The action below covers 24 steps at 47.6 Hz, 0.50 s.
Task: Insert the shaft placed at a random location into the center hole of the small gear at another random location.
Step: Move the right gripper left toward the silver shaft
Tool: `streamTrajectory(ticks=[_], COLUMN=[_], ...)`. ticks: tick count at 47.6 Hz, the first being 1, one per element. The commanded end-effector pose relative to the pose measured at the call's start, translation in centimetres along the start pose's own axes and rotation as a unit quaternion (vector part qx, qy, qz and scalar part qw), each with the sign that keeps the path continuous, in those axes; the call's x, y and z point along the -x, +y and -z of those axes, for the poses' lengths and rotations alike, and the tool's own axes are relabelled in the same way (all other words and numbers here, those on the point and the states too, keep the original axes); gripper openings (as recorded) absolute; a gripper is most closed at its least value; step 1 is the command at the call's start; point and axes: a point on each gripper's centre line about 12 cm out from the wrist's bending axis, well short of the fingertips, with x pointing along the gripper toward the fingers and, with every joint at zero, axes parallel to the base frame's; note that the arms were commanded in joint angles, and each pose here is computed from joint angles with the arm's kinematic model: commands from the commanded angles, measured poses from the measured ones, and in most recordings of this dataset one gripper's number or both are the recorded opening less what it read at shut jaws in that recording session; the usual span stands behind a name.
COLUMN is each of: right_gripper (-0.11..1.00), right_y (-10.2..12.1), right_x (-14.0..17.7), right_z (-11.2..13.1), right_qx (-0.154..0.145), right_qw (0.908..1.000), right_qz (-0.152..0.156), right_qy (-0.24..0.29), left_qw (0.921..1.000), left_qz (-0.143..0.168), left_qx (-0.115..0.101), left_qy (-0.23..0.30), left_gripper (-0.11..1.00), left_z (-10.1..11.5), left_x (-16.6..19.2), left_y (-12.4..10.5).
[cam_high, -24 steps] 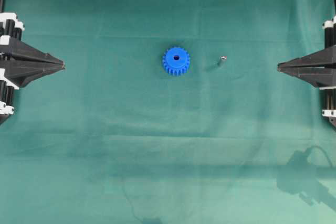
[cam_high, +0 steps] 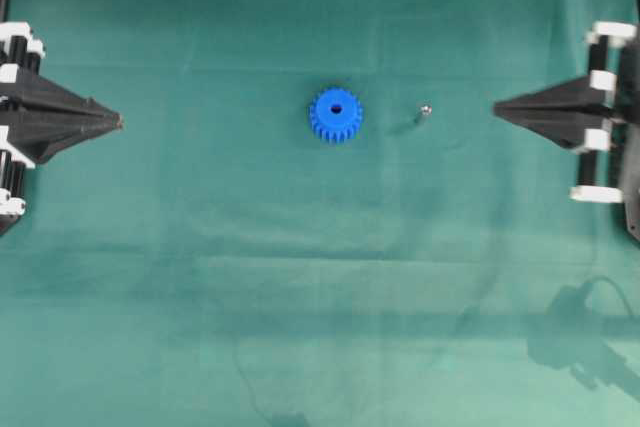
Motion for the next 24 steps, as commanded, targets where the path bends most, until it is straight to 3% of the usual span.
streamTrajectory(ticks=[1, 5, 15, 24], right_gripper=[0.0, 0.13, 0.75, 0.71], right_y=[-0.7, -1.5, -3.3, -4.5], right_x=[-1.2, -2.2, -4.8, -6.1], right_z=[1.2, 2.8, 7.4, 10.8], right_qx=[-0.006, -0.013, -0.025, -0.035], right_qw=[0.9997, 0.9985, 0.9933, 0.9887], right_qz=[0.015, 0.034, 0.068, 0.093], right_qy=[0.017, 0.042, 0.09, 0.112], left_qw=[1.0, 1.0, 1.0, 1.0], left_qz=[-0.003, -0.003, -0.005, -0.008], left_qx=[0.001, 0.001, 0.004, 0.004], left_qy=[-0.005, -0.004, -0.002, 0.0], left_gripper=[0.0, 0.0, 0.0, 0.0], left_z=[-0.4, -0.3, 0.0, 0.1], left_x=[-0.2, -0.2, -0.1, -0.1], left_y=[0.1, 0.1, 0.2, 0.3])
